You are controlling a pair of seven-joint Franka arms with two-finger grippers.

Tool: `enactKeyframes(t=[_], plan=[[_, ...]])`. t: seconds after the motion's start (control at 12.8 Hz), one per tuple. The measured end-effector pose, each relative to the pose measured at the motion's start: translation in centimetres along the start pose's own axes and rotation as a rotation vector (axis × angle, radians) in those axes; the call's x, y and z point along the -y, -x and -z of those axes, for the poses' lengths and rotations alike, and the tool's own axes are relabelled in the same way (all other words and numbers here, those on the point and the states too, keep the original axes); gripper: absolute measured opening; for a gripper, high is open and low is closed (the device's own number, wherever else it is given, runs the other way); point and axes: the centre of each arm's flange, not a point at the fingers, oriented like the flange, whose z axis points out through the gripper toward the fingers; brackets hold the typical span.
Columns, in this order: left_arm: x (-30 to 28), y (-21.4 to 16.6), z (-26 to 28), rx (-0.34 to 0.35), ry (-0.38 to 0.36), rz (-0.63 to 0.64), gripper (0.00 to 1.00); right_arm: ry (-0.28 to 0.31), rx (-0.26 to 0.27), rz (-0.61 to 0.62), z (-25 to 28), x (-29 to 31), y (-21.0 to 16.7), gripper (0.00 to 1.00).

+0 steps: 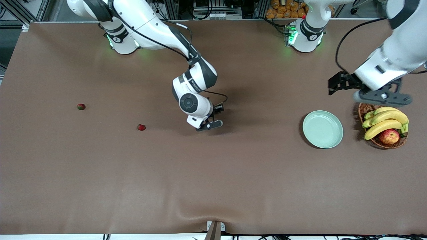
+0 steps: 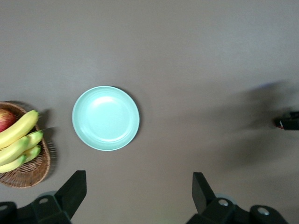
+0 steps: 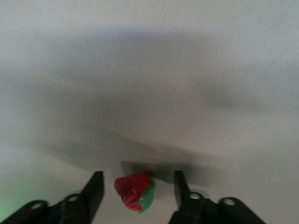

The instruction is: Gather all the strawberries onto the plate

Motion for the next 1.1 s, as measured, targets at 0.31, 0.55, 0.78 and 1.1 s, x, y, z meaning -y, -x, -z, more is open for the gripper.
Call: enactKeyframes(t=[0.31, 0.55, 0.78, 1.1], plan=[[-4.7, -2.9, -5.9, 0.05, 0.03, 0.026, 1.0, -0.045, -0.042, -0.07, 11.2, -5.5, -3.9, 1.0], [-14.0, -4.2, -10.9, 0.072, 0.045, 0.231, 1.0, -0.037, 0.008, -0.157, 18.9, -14.0, -4.6, 1.0], [-23.3, -4.6, -15.7, 0.069, 0.022, 0.476, 1.0, 0.096, 0.038, -0.163, 20.1, -21.5, -4.2, 1.0], [-30.5, -4.7, -23.2, 0.075, 0.029, 0.842, 1.0, 0.189, 0.131, -0.098, 17.1, -28.9, -2.7, 1.0]])
